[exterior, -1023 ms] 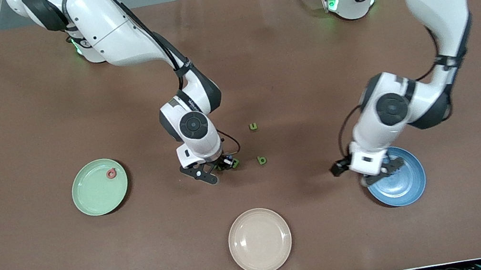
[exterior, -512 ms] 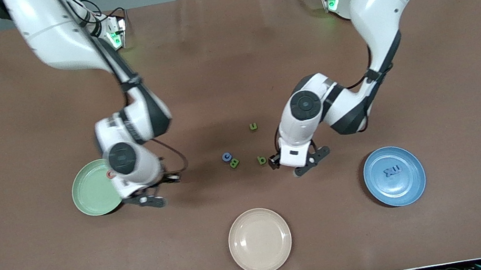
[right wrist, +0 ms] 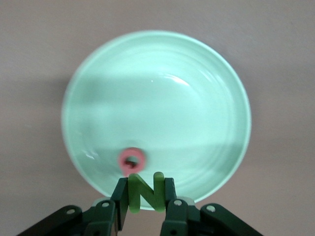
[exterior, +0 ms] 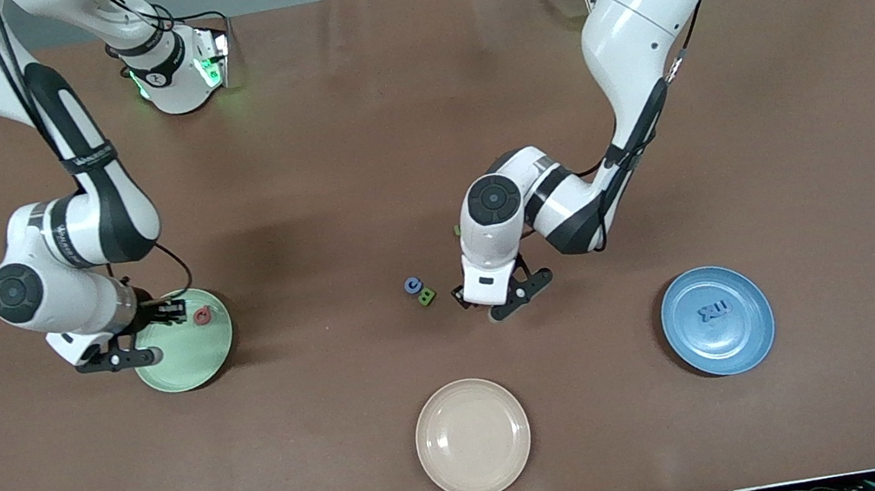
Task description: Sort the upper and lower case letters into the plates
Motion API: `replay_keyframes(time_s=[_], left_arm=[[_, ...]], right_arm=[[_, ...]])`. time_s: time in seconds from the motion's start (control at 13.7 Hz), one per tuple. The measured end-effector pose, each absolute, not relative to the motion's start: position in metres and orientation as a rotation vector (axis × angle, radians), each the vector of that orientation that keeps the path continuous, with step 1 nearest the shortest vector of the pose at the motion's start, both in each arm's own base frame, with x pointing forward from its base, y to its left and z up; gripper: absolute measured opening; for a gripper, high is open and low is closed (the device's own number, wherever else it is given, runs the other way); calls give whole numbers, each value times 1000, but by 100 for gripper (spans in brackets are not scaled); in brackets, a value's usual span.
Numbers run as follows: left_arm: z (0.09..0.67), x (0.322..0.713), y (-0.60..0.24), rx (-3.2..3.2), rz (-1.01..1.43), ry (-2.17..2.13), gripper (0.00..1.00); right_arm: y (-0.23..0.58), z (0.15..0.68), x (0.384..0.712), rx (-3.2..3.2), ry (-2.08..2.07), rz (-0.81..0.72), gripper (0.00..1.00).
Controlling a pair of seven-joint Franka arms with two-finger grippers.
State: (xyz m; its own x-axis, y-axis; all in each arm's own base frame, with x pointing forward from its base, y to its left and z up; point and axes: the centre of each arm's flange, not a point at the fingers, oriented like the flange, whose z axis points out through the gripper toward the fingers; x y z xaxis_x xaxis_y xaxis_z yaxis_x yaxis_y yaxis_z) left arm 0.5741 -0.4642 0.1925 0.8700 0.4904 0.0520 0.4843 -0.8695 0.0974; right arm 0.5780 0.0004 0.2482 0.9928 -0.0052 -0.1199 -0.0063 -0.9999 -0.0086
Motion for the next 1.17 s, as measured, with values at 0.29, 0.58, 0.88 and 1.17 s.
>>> replay_keyframes(time_s=[0.29,0.58,0.88,1.17], left_arm=[[181,569,-471,2967,98,761,57],[176,567,-472,2972,89,759,47],[177,570,-470,2978,92,759,27],[206,613,-420,3029,125,812,27]], right_arm=[[-21,219,558,-3129,-56,145,33],[-17,212,556,-3127,-69,153,41],[-10,217,562,-3125,-69,128,78],[64,238,578,-3126,156,93,100]])
